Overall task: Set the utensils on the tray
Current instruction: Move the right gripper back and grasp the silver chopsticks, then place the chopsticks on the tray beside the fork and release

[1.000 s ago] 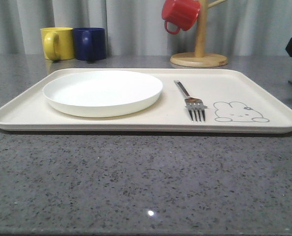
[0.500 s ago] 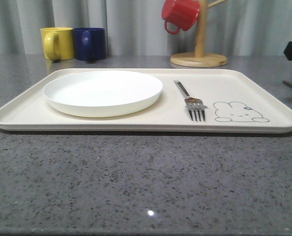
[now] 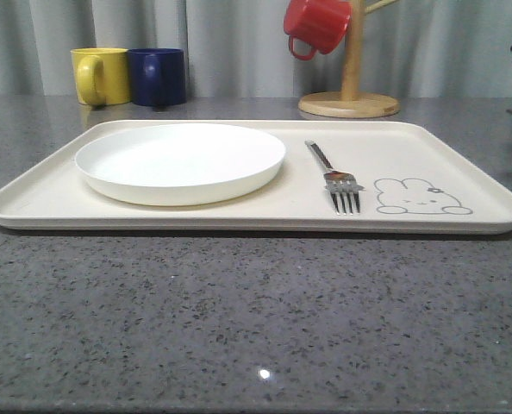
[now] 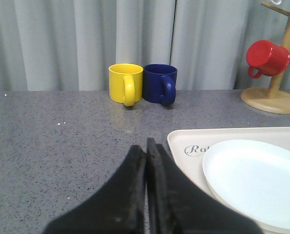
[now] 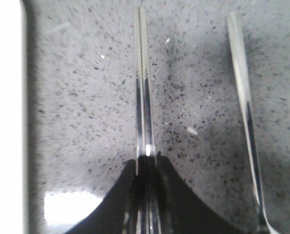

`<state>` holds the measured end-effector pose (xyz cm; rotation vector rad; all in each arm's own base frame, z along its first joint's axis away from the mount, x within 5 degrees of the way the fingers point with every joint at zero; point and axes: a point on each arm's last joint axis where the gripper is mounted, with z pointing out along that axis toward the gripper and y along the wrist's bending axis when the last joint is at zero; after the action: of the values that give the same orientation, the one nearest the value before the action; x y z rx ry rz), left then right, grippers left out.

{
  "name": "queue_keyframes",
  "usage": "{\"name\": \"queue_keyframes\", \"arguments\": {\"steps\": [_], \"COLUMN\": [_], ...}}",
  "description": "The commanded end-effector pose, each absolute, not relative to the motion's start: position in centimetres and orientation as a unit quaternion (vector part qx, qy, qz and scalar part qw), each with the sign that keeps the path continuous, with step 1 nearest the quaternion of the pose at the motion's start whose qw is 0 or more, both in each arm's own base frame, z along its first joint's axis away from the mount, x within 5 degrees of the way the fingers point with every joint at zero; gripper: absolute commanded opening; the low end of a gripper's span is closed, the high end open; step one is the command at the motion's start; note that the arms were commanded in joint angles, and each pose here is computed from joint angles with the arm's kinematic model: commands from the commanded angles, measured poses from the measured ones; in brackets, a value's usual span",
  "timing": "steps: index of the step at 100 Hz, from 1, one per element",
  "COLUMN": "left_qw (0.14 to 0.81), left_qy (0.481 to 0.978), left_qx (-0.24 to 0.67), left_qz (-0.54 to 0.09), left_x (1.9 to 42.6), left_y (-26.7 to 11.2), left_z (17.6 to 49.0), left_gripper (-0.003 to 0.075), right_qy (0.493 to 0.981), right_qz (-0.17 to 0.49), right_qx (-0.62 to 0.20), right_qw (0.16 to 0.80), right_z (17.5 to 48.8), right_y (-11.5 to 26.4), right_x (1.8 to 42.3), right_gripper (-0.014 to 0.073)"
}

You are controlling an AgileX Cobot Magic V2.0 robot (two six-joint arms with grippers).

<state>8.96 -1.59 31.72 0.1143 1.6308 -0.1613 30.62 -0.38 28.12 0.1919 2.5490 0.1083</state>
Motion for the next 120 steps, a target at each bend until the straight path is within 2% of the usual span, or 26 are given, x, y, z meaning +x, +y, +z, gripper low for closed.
{"name": "queue_keyframes", "arguments": {"steps": [1,18,47,78,120], "left_qw": [0.715,0.715,0.715,0.715,0.715], "left_qy": [0.695,0.695,0.695,0.695,0.695], "left_qx": [0.034,0.034,0.034,0.034,0.034], "left_qz": [-0.069,-0.069,-0.069,-0.069,-0.069], "left_x": [9.0,9.0,9.0,9.0,9.0], "left_y": [-1.3,-1.3,-1.3,-1.3,-1.3], "left_z": [33.2,33.2,33.2,33.2,33.2], "left_gripper": [-0.0018,-0.0018,-0.0018,-0.0018,-0.0018], "right_qy": [0.932,0.921,0.914,0.921,0.928], "right_qz": [0.053,0.082,0.129,0.117,0.120], "right_qx": [0.083,0.085,0.063,0.048,0.041], "right_qw": [0.349,0.372,0.380,0.370,0.350], "right_z": [31.7,33.7,33.7,32.3,29.4], "right_y": [-0.2,1.8,7.3,12.4,15.3], "right_x": [29.5,28.0,27.8,29.9,31.4], "right_gripper": [-0.0035,-0.0035,-0.0035,-0.0035,-0.0035]}}
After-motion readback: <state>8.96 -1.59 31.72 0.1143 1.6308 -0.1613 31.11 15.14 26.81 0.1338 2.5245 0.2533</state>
